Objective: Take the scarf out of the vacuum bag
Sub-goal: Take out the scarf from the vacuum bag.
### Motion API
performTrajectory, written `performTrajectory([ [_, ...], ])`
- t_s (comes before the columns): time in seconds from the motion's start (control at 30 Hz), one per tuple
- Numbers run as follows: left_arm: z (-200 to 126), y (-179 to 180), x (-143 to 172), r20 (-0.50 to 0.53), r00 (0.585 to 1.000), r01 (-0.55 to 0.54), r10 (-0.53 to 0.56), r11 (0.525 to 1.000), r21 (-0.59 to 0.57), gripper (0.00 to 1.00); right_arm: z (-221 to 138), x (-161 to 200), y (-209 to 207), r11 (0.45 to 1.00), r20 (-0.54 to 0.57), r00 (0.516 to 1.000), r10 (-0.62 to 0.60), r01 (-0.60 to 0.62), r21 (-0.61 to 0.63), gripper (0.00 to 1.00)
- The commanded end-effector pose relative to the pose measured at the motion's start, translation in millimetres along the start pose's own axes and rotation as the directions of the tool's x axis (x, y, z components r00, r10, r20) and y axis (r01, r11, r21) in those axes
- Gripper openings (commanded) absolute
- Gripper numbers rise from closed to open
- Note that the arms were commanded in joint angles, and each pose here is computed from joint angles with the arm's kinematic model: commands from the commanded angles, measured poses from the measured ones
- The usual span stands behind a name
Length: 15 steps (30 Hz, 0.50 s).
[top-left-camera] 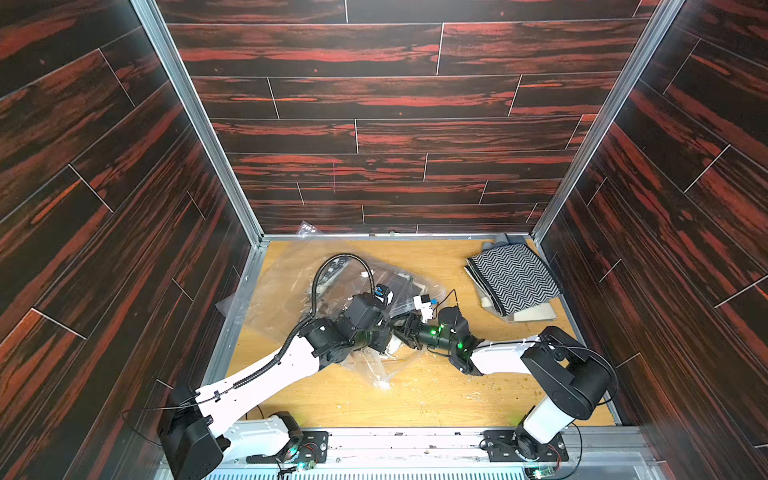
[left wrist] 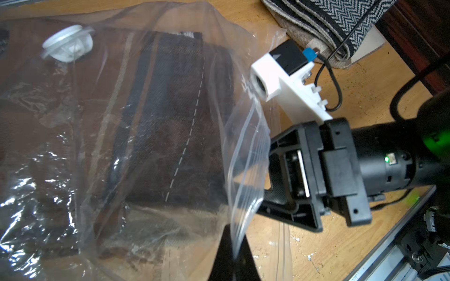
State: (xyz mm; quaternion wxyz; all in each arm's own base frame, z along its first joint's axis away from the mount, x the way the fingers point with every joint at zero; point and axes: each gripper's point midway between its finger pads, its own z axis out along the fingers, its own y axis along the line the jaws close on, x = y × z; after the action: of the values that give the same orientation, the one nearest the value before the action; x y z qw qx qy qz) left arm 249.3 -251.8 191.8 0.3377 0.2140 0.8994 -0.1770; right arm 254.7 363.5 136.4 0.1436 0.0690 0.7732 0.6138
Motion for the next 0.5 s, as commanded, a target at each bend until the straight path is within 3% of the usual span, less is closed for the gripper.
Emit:
performTrajectory([
  [0.0,-10.0,2.6,1.6,0.01,1.0,-0.012,0.012,1.0,-0.009,0.0,4.0,12.9,-4.1,1.0,-0.036,0.999,0.008,-0.008,0.009,0.58],
  [0.37,-16.9,3.1,-3.3,0.035,0.999,-0.009,0.01,1.0,-0.009,0.0,11.6,16.0,-17.5,0.998,-0.044,0.998,0.055,-0.054,0.023,0.5],
  [0.47,-17.5,3.5,-2.8,0.037,0.999,-0.009,0.01,1.0,-0.01,0.0,16.8,14.1,-15.8,0.998,-0.044,0.997,0.061,-0.06,0.012,0.43],
])
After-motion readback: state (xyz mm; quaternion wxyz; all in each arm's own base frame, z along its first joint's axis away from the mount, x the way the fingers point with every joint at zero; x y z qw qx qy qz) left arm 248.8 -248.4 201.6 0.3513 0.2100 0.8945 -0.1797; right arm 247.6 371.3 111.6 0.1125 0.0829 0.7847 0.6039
